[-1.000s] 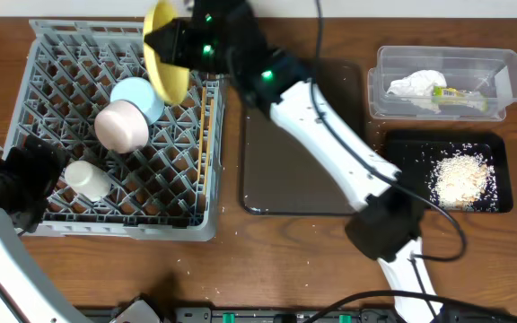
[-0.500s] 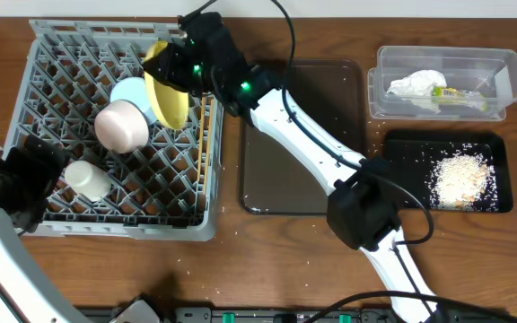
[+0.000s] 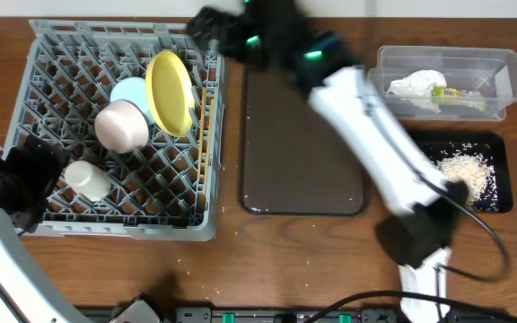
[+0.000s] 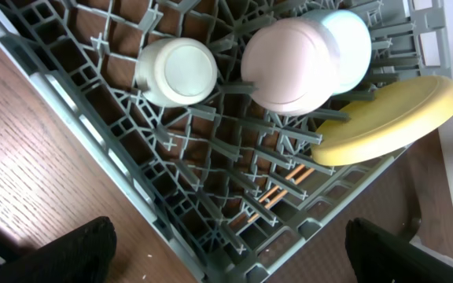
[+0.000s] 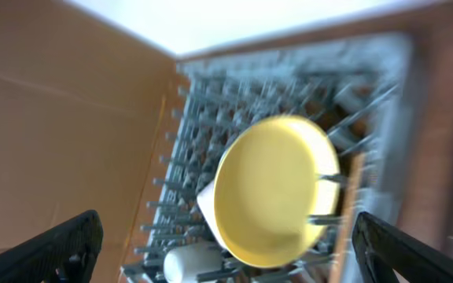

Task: Sort waste into correct bins and load items into the dishwasher
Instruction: 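Release the plate and raise the right gripper away from the rack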

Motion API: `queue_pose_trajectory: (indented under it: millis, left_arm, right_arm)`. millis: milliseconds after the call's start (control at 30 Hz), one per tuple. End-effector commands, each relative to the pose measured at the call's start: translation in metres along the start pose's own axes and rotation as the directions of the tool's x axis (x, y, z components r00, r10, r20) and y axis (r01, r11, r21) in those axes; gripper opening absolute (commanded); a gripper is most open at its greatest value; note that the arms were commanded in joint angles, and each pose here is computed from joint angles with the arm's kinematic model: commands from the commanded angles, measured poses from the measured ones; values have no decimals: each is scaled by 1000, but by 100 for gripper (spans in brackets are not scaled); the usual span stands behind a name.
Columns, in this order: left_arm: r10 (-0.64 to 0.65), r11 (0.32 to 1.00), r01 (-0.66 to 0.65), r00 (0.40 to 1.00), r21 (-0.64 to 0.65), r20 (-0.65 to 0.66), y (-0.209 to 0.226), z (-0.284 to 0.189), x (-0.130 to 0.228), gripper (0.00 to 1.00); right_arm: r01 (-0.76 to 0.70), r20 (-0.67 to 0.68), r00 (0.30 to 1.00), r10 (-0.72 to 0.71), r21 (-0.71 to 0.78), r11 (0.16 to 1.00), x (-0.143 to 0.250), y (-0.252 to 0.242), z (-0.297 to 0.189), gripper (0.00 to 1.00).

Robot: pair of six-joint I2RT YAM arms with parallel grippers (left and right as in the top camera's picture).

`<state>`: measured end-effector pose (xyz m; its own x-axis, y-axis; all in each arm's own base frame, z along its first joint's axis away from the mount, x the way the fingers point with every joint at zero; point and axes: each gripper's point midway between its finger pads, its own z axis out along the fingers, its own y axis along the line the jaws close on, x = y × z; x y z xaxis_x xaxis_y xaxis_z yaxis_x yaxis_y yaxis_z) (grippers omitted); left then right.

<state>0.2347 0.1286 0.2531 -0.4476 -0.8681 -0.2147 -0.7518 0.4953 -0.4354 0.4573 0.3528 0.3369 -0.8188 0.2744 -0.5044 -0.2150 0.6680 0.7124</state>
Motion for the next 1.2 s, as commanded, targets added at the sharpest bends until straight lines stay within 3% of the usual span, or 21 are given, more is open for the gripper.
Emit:
queue_pose_trajectory:
  millis: [0,167,433,567,700,867,1000,1167]
  left_arm:
    - [-3,1000,3,1000,-3,12,0,-3,-3,94]
    - [-3,1000,3,1000,-3,12,0,-3,-3,94]
    - [-4,1000,4,1000,-4,11,0,-3,-3,94]
    - [-4,1000,4,1000,-4,10,0,-3,-3,94]
    - [-4,1000,4,1000,-4,10,0,-3,-3,94]
    - [-4,1000,4,1000,-4,10,0,-3,-3,94]
    - [-4,1000,4,1000,-4,10,0,-3,-3,94]
    - [-4,1000,4,1000,-4,10,0,-3,-3,94]
  right_arm:
    - [82,119,988,-94,103,991,-36,-11,-62,99]
    - [69,200,973,-118,235,969,-71,-51,-131,99]
    - [235,278,893,-354,383,893,-119,-85,-217,99]
    - [381,225,818,-529,476,793,-127,-95,-251,99]
    - [403,198,773,-602,579,709,-131,-113,-307,99]
    - [289,197,797,-571,705,648,-110,-141,-394,99]
    - [156,214,850,-481,771,618,-71,-158,-449,99]
    - [43,214,908,-360,807,589,-15,-165,-482,99]
